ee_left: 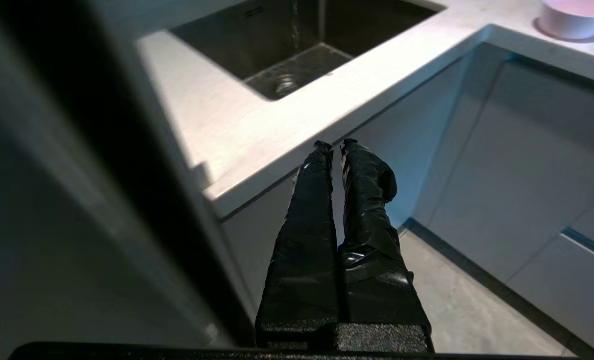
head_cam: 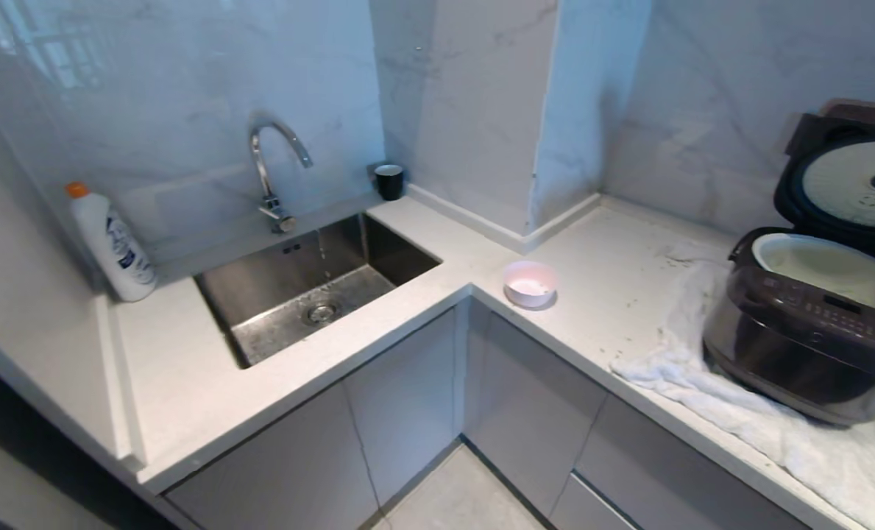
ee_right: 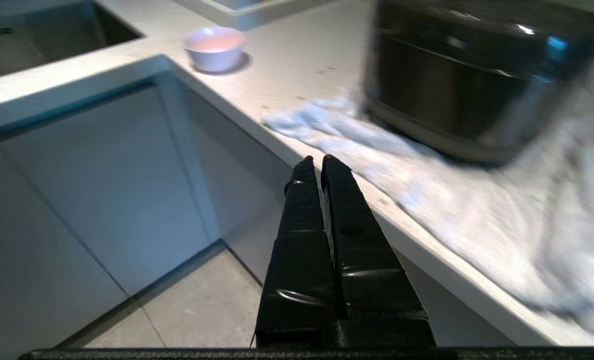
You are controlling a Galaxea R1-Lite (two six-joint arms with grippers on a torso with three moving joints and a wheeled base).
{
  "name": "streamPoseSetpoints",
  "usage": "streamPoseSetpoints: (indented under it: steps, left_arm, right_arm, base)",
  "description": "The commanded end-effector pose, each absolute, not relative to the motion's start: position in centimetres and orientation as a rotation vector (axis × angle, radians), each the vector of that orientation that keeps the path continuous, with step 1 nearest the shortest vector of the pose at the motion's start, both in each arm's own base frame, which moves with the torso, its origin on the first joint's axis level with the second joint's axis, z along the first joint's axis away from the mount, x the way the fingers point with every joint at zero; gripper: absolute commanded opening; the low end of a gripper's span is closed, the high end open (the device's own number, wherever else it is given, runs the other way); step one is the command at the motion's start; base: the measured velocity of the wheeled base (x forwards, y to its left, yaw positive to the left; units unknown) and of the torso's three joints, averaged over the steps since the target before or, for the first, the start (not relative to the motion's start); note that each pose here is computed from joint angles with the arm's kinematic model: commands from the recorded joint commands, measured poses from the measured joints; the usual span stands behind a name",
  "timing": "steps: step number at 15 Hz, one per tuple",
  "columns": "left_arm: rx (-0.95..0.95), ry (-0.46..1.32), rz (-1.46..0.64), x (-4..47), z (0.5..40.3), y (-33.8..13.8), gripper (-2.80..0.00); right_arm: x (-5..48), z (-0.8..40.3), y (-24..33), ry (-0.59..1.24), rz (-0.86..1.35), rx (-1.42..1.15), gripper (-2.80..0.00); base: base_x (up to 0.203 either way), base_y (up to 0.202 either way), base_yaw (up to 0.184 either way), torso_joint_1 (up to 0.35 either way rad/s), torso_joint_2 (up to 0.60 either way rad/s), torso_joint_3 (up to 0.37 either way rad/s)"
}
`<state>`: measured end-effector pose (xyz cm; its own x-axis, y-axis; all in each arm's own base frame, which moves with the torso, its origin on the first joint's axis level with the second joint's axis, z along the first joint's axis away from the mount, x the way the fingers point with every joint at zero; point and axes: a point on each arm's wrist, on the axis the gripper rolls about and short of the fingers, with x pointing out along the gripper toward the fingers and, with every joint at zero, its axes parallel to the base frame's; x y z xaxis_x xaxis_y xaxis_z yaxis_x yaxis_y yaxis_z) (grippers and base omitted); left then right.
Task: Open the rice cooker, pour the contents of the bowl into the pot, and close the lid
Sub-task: Fill a bowl with water from the tap
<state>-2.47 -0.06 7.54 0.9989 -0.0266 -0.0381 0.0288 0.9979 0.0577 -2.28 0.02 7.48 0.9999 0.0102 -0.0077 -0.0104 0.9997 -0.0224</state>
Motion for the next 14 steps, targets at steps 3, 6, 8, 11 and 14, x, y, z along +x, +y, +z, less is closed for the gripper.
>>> streamPoseSetpoints:
  steps: [3, 6, 8, 11, 14]
  left_arm:
    - [0.058, 0.039, -0.026, -2.45, 7.56, -0.06, -2.80]
    - [0.056, 0.039, -0.026, -2.45, 7.56, -0.06, -2.80]
    - [0.056, 0.039, -0.026, -2.45, 7.56, -0.06, -2.80]
    - [0.052, 0.039, -0.027, -2.45, 7.56, -0.06, -2.80]
    - [0.047, 0.039, -0.025, -2.45, 7.56, -0.06, -2.80]
  right_arm:
    - [-2.27, 7.41, 0.01, 0.011, 0.012, -0.023, -2.80]
    - [-2.27, 7.42, 0.01, 0.010, 0.012, -0.023, -2.80]
    - [-2.27, 7.41, 0.01, 0.011, 0.012, -0.023, -2.80]
    - [-2.27, 7.41, 0.01, 0.011, 0.012, -0.023, -2.80]
    - [-2.28, 7.44, 0.01, 0.010, 0.012, -0.023, -2.80]
  base:
    - [0.000, -0.009, 0.184, 0.005, 0.00, 0.002]
    - [0.000, -0.006, 0.174, 0.001, 0.00, 0.003]
    - [0.000, -0.008, 0.176, 0.003, 0.00, 0.000]
    - [0.003, -0.003, 0.167, 0.003, 0.00, 0.004]
    - [0.008, 0.008, 0.146, 0.000, 0.00, 0.002]
